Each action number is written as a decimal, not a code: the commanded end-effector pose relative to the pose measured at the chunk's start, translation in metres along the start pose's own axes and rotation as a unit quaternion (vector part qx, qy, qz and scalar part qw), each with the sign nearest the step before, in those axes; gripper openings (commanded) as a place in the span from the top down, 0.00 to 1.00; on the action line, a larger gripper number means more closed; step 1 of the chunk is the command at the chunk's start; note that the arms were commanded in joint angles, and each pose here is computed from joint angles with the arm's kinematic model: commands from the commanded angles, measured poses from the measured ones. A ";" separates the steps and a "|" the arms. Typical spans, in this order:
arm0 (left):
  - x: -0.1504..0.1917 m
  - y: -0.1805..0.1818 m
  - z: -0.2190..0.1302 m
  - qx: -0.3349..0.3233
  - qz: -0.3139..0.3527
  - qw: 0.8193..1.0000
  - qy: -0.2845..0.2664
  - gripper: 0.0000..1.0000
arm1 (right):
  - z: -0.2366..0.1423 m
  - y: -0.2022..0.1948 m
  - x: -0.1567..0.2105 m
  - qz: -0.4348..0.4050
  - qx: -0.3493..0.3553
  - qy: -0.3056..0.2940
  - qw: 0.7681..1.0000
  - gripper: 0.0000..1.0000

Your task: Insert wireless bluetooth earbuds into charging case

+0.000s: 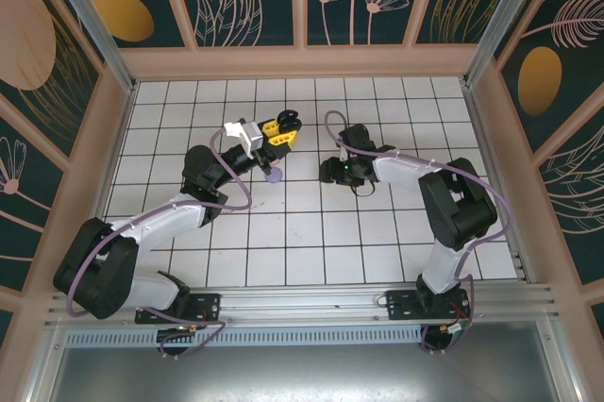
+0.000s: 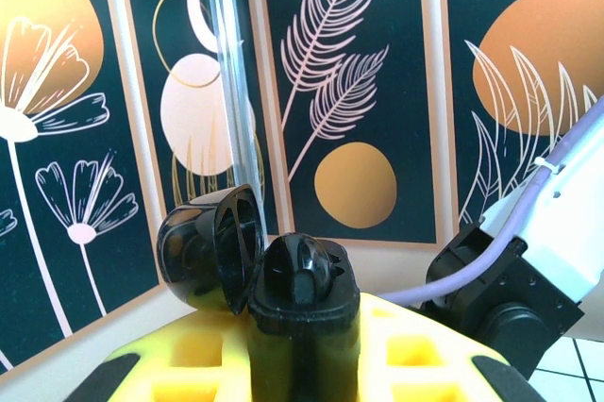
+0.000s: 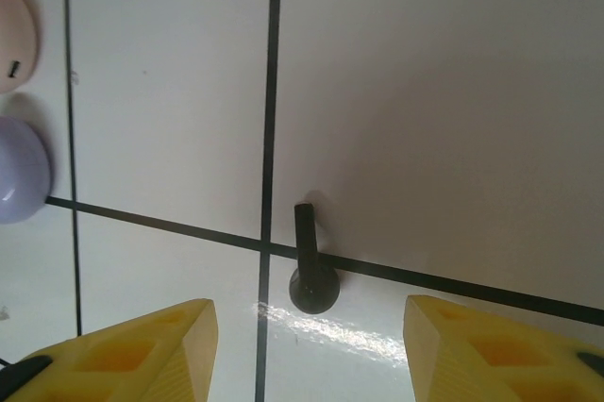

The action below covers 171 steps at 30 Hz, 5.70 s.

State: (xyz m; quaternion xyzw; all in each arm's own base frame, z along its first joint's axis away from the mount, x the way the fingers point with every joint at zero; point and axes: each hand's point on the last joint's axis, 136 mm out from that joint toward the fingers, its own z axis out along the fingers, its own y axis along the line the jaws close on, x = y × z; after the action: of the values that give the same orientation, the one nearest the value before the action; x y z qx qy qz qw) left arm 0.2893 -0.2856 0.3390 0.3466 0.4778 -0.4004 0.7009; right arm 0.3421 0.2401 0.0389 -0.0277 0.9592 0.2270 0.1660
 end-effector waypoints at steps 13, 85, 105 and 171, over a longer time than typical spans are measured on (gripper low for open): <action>-0.014 -0.002 -0.001 -0.001 0.025 1.000 -0.016 1.00 | 0.019 0.027 0.003 -0.007 -0.028 0.014 0.999 0.47; -0.025 -0.003 -0.003 -0.003 0.026 0.999 -0.028 1.00 | 0.021 0.058 0.009 -0.070 -0.005 0.032 0.997 0.54; -0.026 -0.003 -0.003 -0.003 0.030 0.999 -0.028 1.00 | 0.041 0.042 0.003 -0.163 0.121 0.036 0.979 0.52; -0.030 -0.001 0.000 -0.004 0.029 0.999 -0.029 1.00 | -0.023 0.063 -0.029 -0.074 0.067 -0.069 0.993 0.91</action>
State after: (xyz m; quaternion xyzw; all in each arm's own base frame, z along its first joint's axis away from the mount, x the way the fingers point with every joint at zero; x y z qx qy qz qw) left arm 0.2844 -0.2818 0.3484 0.3497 0.4672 -0.3910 0.7117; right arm 0.3504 0.2853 0.0571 -0.0945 0.9653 0.1120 0.2160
